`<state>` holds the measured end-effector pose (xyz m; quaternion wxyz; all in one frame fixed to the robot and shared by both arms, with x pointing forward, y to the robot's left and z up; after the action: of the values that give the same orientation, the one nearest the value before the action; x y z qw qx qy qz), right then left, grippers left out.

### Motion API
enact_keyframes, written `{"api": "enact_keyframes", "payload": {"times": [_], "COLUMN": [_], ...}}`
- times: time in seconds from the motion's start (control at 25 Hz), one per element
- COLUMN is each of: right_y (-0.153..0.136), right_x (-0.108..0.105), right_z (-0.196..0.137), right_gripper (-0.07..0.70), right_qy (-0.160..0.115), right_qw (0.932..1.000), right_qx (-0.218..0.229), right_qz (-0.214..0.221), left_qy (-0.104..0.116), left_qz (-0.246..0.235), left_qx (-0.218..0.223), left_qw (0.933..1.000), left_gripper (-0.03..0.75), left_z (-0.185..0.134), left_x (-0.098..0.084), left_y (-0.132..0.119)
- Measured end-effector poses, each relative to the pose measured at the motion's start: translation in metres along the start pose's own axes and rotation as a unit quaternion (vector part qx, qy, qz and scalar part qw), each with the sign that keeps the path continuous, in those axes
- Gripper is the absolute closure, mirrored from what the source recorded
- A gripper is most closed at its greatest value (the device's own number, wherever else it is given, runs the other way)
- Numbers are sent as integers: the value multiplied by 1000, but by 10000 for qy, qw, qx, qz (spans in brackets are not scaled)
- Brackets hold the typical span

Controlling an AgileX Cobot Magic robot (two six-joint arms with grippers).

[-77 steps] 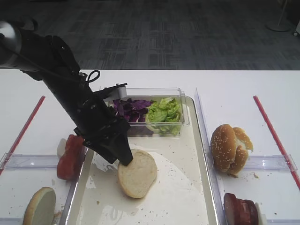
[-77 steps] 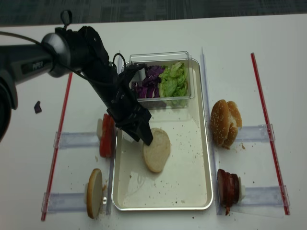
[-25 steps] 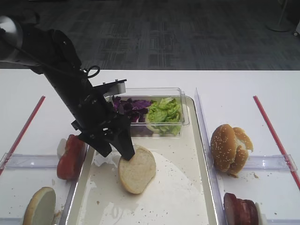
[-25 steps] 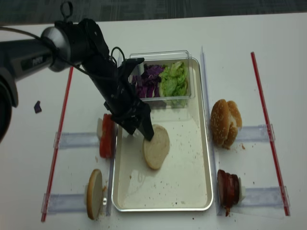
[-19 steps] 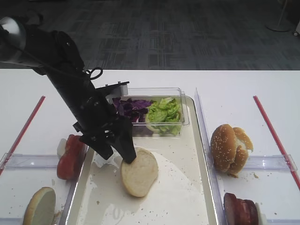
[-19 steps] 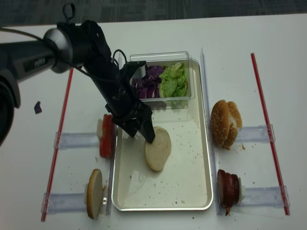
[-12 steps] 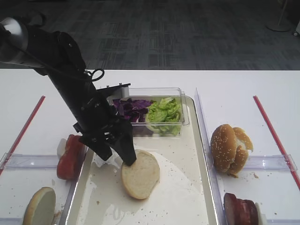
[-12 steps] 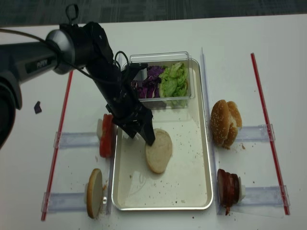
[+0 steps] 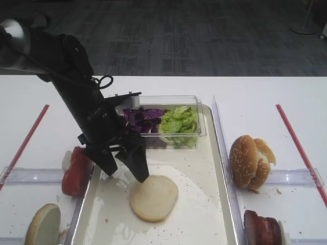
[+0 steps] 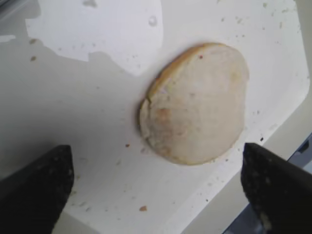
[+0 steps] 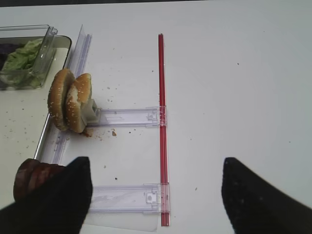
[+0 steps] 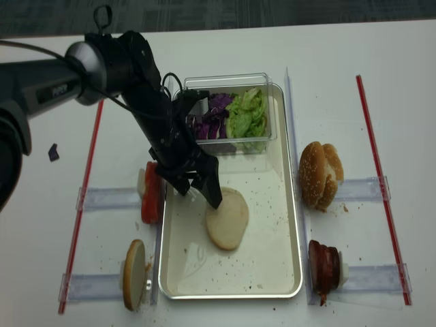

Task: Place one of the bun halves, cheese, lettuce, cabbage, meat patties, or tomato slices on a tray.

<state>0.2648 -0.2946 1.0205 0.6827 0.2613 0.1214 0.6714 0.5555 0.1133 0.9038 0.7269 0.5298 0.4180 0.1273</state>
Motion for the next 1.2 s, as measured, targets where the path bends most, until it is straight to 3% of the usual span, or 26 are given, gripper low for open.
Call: {"api": "enact_keyframes", "payload": {"times": [0.32, 0.64, 0.88, 1.08, 1.2], "right_y": [0, 0, 0, 0, 0], "right_x": [0, 0, 0, 0, 0], "right_z": [0, 0, 0, 0, 0], "right_gripper": [61, 61, 61, 61, 61], "right_qy": [0, 0, 0, 0, 0], "right_qw": [10000, 10000, 10000, 10000, 10000], "right_qx": [0, 0, 0, 0, 0], "right_qz": [0, 0, 0, 0, 0], "left_qy": [-106, -173, -64, 43, 129], "left_qz": [104, 297, 475, 1171, 1685], "left_qx": [61, -387, -748, -656, -506], "left_qw": [9999, 9987, 9960, 9909, 9843], "left_gripper": [76, 76, 76, 76, 76], "left_z": [5, 30, 47, 43, 37], "left_x": [0, -4, -9, -1, 9], "left_y": [8, 34, 58, 76, 84]}}
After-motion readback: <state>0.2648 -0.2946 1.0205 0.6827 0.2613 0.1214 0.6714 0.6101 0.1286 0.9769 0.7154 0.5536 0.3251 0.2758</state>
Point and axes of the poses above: a point on each arm's last joint axis where the gripper is mounted, y pointing back along that axis away from the gripper, x along the wrist's bending axis when the last joint is at zero, z = x × y, the point moved 4 cm from there along -y, pointing out along that axis toward the gripper, and after that the axes turned 9 degrees about -y, right-handed, at the moved point
